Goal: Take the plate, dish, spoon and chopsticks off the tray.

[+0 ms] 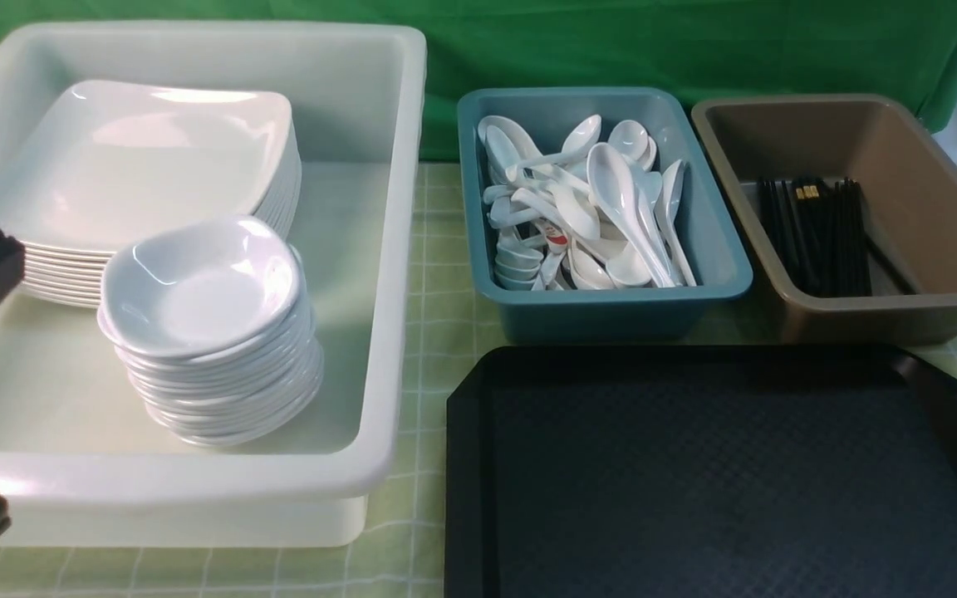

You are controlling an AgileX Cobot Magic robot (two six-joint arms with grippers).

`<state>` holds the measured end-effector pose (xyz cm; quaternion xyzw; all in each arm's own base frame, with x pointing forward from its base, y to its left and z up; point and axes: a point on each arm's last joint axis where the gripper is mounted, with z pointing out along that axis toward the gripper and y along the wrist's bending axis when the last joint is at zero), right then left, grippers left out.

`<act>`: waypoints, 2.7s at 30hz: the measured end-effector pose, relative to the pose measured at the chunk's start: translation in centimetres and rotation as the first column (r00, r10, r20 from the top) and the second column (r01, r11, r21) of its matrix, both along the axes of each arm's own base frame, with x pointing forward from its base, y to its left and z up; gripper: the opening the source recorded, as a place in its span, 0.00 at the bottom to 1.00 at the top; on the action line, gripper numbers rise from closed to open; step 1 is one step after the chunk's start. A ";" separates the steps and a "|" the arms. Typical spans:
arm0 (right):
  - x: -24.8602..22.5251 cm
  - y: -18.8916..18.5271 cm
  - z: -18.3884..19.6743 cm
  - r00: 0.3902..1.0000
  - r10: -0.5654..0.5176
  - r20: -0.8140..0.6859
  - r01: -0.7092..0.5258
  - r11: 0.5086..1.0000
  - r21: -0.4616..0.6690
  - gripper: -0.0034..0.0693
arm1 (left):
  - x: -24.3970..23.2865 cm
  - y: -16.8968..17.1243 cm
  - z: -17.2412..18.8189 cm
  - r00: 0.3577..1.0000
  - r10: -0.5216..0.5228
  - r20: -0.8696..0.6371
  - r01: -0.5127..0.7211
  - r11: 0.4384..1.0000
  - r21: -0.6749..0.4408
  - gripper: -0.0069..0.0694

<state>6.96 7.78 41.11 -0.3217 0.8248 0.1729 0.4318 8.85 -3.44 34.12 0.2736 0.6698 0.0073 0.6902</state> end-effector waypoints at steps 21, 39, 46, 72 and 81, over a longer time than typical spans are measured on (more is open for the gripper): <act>0.5 -7.0 -16.5 0.770 -0.569 0.288 0.542 0.822 0.174 0.07 | 0.1 0.2 -0.3 1.000 0.015 0.016 -0.016 0.993 0.115 0.10; -1.4 -7.6 -22.4 0.701 -0.646 0.302 0.589 0.763 0.266 0.07 | 0.1 0.2 -0.4 1.000 0.016 0.016 -0.018 0.991 0.131 0.10; -1.5 -7.4 -22.4 0.727 -0.589 0.353 0.553 0.807 0.209 0.07 | 0.1 0.2 -0.4 1.000 0.017 0.017 -0.019 0.990 0.138 0.10; -1.7 -7.1 -23.3 0.784 -0.527 0.327 0.527 0.844 0.097 0.13 | 0.1 0.2 -0.4 1.000 0.018 0.017 -0.020 0.990 0.141 0.10; -1.7 -7.1 -23.3 0.784 -0.527 0.327 0.527 0.844 0.097 0.16 | 0.1 0.2 -0.4 1.000 0.018 0.018 -0.020 0.990 0.140 0.10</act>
